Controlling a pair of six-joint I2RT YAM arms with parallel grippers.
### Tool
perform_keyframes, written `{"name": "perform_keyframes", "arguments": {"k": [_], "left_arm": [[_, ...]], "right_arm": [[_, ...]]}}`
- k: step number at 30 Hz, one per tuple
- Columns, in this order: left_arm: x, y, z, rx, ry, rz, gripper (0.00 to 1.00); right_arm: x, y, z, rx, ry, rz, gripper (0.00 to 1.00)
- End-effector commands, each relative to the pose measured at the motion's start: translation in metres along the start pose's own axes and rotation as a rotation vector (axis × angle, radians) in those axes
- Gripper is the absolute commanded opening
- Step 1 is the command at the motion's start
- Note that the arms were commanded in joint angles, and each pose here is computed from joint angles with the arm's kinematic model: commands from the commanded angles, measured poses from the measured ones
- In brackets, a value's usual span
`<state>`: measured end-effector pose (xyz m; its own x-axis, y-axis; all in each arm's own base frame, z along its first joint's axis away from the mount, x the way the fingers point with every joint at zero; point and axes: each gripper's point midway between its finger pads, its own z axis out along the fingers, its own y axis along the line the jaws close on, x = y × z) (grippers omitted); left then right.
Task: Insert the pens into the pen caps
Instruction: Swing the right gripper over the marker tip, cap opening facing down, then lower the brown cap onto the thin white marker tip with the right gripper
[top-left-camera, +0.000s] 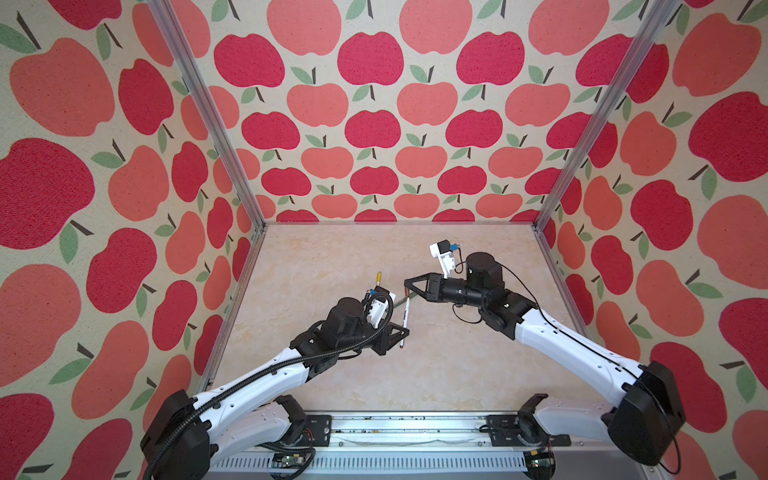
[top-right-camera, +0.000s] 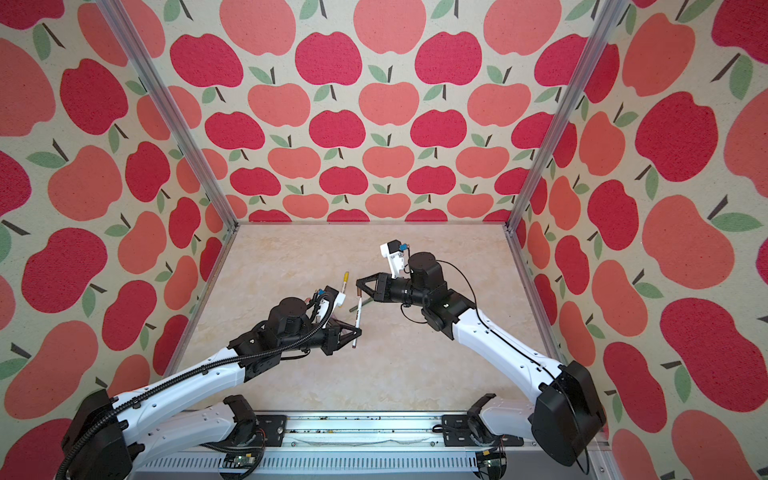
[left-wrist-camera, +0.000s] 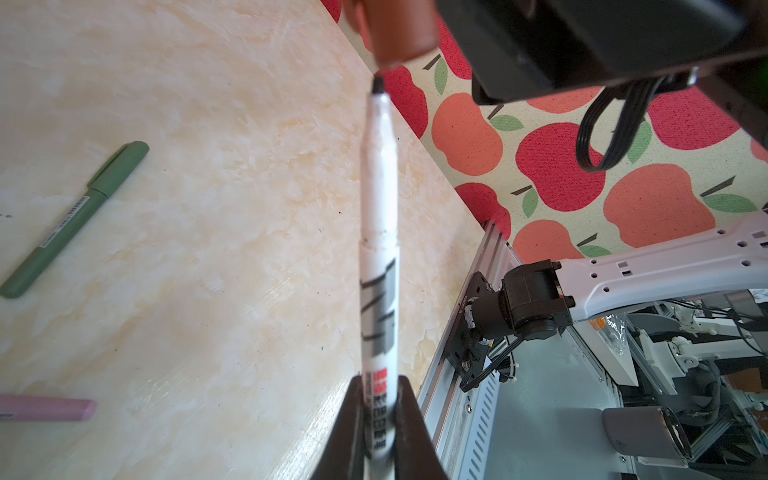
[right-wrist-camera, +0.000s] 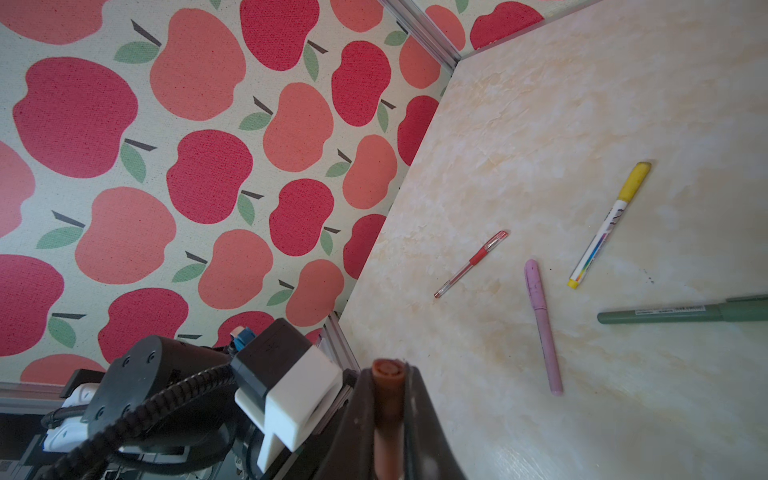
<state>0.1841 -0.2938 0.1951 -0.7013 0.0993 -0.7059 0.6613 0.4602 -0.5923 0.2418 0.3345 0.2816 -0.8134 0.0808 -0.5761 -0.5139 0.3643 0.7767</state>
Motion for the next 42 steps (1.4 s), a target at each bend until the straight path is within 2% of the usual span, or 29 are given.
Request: {"name": "perform_keyframes", "arguments": {"k": [1,31,42], "left_arm": [[-0.005,-0.003,-0.003,0.004,-0.034,0.032,0.02],[-0.013,-0.002,-0.011,-0.021,-0.085,0.044,0.01],[-0.006,-0.001,-0.008,-0.009,-0.067,0.024,0.01]], "right_arm": [[0.004,-0.001,-0.002,0.016,0.005,-0.009,0.02],[0.02,-0.005,0.005,0.011,0.032,0.004,0.0],[-0.012,0.009,-0.005,0.032,-0.036,-0.072,0.0]]}}
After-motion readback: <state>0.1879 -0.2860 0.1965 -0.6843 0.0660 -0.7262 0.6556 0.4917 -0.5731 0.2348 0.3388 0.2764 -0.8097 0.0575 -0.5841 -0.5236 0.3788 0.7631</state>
